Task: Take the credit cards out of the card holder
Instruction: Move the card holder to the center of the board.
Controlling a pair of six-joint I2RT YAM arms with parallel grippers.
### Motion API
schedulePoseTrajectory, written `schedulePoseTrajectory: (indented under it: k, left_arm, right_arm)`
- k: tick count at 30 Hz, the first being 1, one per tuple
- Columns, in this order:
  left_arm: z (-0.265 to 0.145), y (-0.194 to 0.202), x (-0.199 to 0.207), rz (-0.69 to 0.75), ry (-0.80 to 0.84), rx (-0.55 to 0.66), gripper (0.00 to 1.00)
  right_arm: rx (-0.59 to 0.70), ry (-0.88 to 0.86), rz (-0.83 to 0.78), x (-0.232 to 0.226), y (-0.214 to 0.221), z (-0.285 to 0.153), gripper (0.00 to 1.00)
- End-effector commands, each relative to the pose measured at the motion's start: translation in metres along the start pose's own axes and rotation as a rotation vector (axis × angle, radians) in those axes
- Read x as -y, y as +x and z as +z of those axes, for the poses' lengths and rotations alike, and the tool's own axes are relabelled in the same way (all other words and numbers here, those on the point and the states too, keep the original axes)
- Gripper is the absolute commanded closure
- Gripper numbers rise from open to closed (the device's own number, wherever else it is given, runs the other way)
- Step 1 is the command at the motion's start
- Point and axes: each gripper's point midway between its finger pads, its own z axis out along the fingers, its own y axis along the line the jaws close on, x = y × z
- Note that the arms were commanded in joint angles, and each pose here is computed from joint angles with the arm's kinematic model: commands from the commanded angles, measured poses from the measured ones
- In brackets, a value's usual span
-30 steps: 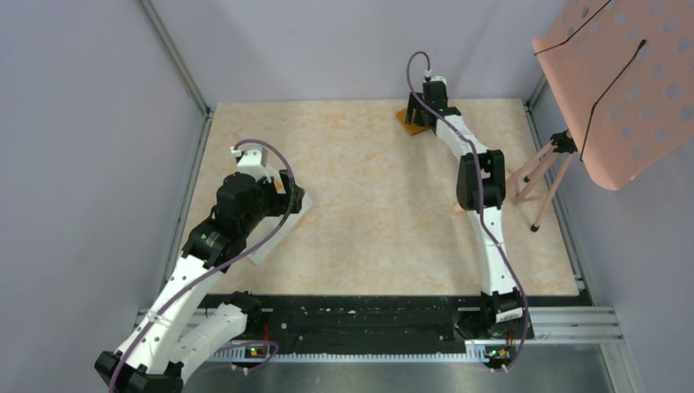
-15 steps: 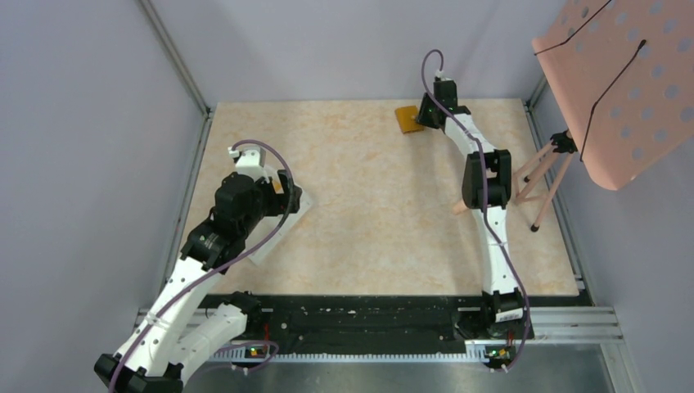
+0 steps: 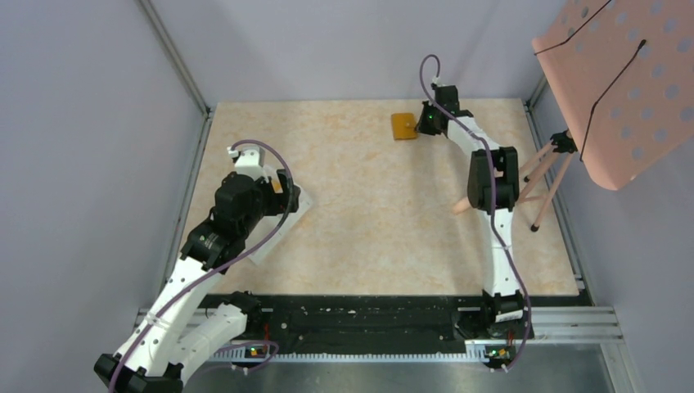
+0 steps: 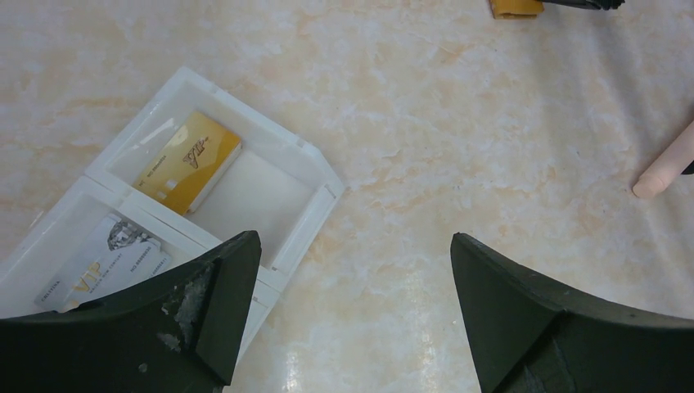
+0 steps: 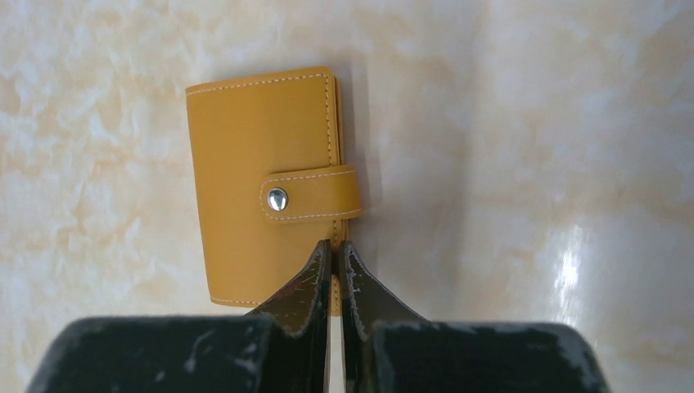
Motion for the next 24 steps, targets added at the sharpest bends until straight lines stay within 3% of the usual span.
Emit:
schedulePoseTrajectory:
  k: [1, 6, 15, 24]
  left_arm:
    - [-0.005, -0.014, -0.003, 0.005, -0.016, 0.047, 0.08]
    - [-0.005, -0.015, -0.004, 0.005, -0.023, 0.050, 0.08]
    - [-0.005, -0.013, -0.005, 0.004, -0.029, 0.043, 0.08]
    - [-0.003, -0.005, 0.004, -0.085, -0.008, -0.016, 0.06]
  right_arm:
    - [-0.089, -0.077, -0.064, -0.027, 0.025, -0.038, 1.00]
    - [-0.129, -0.139, -0.091, -0.049, 0.061, -0.069, 1.00]
    - [-0.234, -0.169, -0.085, -0.094, 0.170, -0.139, 1.00]
    - [-0.221, -0.087, 0.049, -0.086, 0.243, -0.226, 1.00]
